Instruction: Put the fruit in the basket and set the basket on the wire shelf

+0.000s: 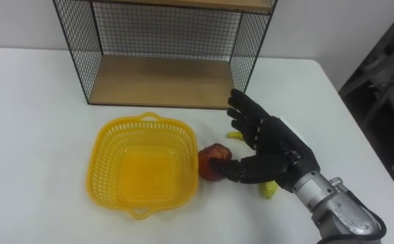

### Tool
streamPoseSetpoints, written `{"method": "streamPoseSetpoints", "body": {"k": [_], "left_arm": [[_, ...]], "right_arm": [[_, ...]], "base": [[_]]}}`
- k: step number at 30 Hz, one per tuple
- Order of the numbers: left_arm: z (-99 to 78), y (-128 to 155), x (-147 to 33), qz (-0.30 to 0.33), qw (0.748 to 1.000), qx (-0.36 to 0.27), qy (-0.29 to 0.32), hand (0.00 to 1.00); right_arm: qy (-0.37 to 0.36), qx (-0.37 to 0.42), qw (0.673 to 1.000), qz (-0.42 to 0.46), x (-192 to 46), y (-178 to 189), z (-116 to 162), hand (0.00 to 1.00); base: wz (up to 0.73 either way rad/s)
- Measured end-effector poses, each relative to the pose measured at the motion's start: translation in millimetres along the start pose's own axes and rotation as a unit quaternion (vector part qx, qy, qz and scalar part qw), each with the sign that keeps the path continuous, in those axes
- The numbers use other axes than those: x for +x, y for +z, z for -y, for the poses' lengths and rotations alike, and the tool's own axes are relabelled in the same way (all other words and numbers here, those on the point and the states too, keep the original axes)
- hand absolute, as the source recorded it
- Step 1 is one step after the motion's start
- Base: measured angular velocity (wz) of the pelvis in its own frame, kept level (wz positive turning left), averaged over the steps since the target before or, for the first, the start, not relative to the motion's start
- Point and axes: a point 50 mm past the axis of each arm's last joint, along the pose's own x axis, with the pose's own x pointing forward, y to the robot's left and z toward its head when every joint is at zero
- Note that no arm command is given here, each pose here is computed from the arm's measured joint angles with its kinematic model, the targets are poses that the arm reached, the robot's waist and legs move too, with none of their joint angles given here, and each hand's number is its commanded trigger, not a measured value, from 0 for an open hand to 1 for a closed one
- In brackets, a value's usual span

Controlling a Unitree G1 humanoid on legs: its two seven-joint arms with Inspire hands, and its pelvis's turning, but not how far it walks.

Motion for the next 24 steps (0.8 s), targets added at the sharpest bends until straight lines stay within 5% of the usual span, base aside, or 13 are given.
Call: {"method": "streamPoseSetpoints", "body": {"k": [24], "left_arm": [[-10.4,6,0.0,0.019,1.000,-0.012,0.016,0.00]], "right_arm": [[-0.018,-0.124,0.988,-0.094,-1,-17,4,0.00]], "base": [[-0.01]]}}
